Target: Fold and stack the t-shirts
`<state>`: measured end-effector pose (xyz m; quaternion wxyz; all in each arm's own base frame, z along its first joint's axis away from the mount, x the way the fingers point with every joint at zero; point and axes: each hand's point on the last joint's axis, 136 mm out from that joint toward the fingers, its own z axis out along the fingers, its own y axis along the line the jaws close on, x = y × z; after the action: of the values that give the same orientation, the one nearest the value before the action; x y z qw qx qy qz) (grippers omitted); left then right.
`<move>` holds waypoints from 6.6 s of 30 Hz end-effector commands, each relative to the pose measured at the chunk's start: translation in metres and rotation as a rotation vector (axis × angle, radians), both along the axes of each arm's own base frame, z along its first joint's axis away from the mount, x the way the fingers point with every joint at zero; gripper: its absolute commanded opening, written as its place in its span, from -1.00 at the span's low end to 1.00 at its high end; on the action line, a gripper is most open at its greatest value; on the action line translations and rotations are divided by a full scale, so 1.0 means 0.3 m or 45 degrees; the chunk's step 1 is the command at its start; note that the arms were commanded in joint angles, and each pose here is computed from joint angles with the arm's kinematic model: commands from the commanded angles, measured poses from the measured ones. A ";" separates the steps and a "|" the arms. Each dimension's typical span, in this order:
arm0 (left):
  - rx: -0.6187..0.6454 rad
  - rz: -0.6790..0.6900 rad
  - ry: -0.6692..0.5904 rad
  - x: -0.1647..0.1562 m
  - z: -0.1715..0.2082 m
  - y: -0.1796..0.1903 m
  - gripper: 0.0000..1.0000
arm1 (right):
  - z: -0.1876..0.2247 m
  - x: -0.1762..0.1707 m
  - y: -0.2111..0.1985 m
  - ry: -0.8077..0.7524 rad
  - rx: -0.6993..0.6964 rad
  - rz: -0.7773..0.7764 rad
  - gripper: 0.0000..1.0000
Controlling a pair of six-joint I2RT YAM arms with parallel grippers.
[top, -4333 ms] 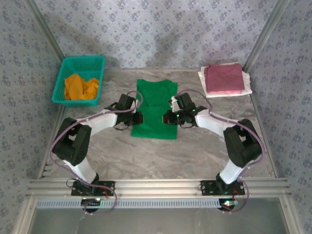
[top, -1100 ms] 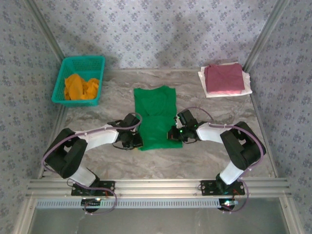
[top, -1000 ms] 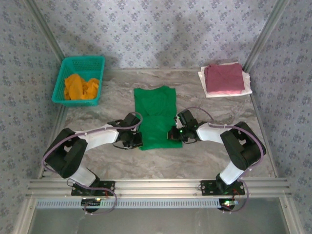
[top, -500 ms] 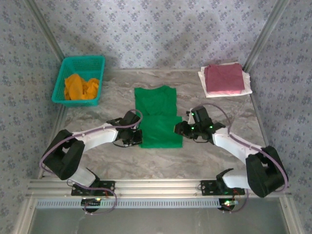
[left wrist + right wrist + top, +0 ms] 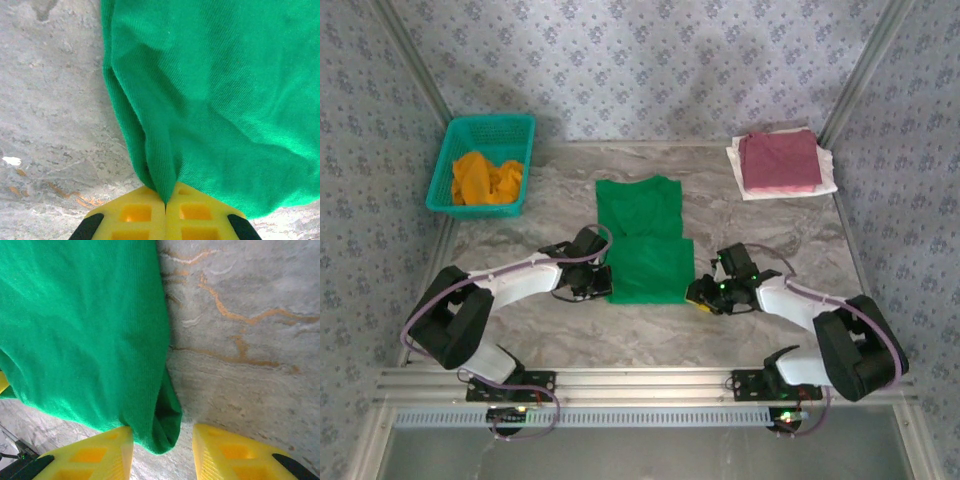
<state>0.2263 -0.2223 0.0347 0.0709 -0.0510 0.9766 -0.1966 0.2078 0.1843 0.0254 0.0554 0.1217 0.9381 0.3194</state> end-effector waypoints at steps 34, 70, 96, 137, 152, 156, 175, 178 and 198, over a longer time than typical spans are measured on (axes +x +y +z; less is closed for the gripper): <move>-0.054 -0.034 0.009 -0.004 -0.011 -0.036 -1.00 | -0.003 0.073 0.069 -0.020 0.009 0.005 -0.18; -0.144 -0.035 -0.253 -0.079 0.073 0.030 -1.00 | 0.111 -0.044 0.060 -0.227 -0.148 0.140 -1.00; -0.317 0.001 -0.429 0.264 0.410 -0.006 -1.00 | 0.430 0.339 0.109 -0.389 -0.131 0.190 -1.00; -0.263 -0.046 -0.763 0.667 0.336 -0.105 -0.59 | 0.400 0.658 0.326 -0.507 0.251 0.197 -1.00; -0.196 -0.002 -0.821 1.076 0.267 -0.029 -0.62 | 0.116 0.919 0.301 -0.407 0.171 0.074 -1.00; -0.235 -0.017 -0.875 1.060 0.393 -0.049 -0.63 | 0.106 0.945 0.296 -0.404 0.181 0.066 -1.00; -0.289 0.041 -0.575 0.531 -0.081 -0.070 -0.68 | -0.043 0.626 0.308 -0.230 0.251 0.094 -1.00; -0.331 0.041 -0.563 0.533 -0.078 -0.090 -0.66 | -0.035 0.628 0.307 -0.226 0.258 0.096 -1.00; -0.038 -0.043 -0.621 0.649 0.022 -0.074 -0.29 | 0.171 0.700 0.000 -0.328 -0.158 0.037 0.38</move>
<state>0.4369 -0.2519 0.0809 0.3452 0.0145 0.9033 -0.2542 0.4232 0.1937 0.0928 0.1998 0.0700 0.9240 0.3183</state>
